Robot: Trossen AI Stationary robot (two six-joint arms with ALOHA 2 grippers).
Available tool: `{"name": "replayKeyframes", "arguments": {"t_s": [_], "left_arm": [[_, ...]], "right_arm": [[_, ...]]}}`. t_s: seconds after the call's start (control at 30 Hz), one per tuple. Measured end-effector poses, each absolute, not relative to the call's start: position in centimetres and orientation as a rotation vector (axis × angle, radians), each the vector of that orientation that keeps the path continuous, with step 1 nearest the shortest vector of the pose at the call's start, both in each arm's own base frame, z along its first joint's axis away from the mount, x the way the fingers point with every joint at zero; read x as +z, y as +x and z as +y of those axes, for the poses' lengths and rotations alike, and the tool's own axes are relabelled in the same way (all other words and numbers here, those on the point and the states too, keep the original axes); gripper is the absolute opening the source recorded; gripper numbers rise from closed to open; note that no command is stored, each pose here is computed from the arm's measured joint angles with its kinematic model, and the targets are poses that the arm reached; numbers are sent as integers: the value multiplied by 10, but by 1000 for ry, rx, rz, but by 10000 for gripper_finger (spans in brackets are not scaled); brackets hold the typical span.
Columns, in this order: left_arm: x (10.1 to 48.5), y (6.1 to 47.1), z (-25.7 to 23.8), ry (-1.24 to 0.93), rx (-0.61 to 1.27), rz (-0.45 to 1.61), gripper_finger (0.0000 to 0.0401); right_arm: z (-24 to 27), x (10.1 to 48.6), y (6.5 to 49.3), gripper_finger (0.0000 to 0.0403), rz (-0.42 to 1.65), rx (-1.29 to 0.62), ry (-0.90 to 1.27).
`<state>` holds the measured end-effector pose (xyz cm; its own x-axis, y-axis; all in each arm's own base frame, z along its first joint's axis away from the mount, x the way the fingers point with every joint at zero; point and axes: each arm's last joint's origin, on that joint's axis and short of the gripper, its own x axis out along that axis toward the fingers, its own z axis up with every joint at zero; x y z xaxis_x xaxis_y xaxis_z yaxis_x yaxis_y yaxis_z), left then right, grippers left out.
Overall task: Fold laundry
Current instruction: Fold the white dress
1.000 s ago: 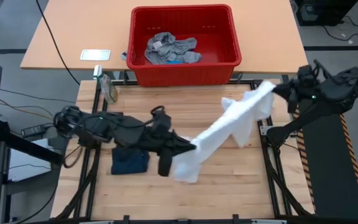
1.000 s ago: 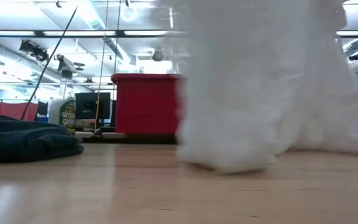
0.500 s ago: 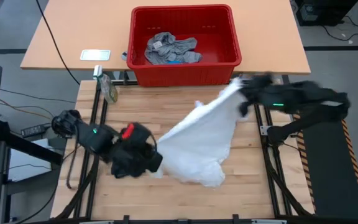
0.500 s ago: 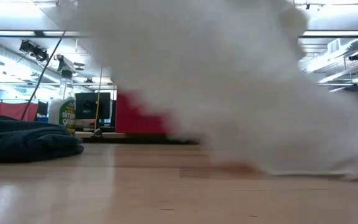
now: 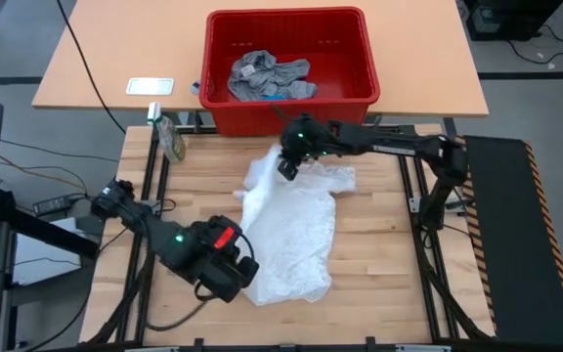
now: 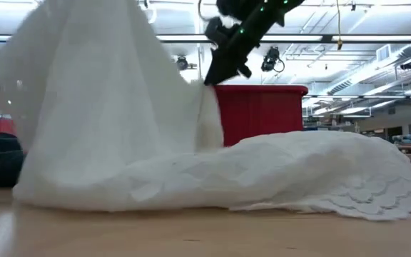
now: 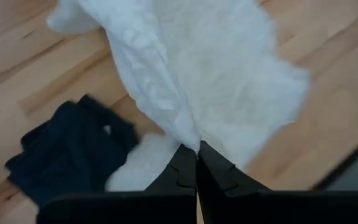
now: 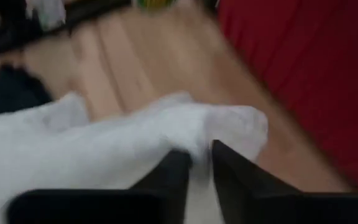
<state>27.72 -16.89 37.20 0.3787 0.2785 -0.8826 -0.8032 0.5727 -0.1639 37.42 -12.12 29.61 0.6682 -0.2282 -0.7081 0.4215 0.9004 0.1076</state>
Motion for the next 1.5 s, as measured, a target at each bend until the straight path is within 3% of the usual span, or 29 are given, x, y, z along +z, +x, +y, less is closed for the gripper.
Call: {"name": "replayKeyframes", "arguments": {"t_s": [0.2,0.33,0.53,0.83,1.17,1.5], "left_arm": [[327,275,-169,-645,911,1046,0],[302,268,-168,-653,995,1159,11],[289,254,-160,-636,1017,1197,65],[295,209,-128,-686,893,1130,140],[282,175,-114,-853,643,1041,154],[276,155,-142,-770,467,1121,168]], "right_arm": [[-119,301,357,217,899,-442,353],[-100,319,333,250,943,-460,397],[-47,322,303,243,925,-366,464],[34,279,279,218,755,-279,731],[121,228,266,189,890,-335,834],[185,193,254,186,970,-346,967]]}}
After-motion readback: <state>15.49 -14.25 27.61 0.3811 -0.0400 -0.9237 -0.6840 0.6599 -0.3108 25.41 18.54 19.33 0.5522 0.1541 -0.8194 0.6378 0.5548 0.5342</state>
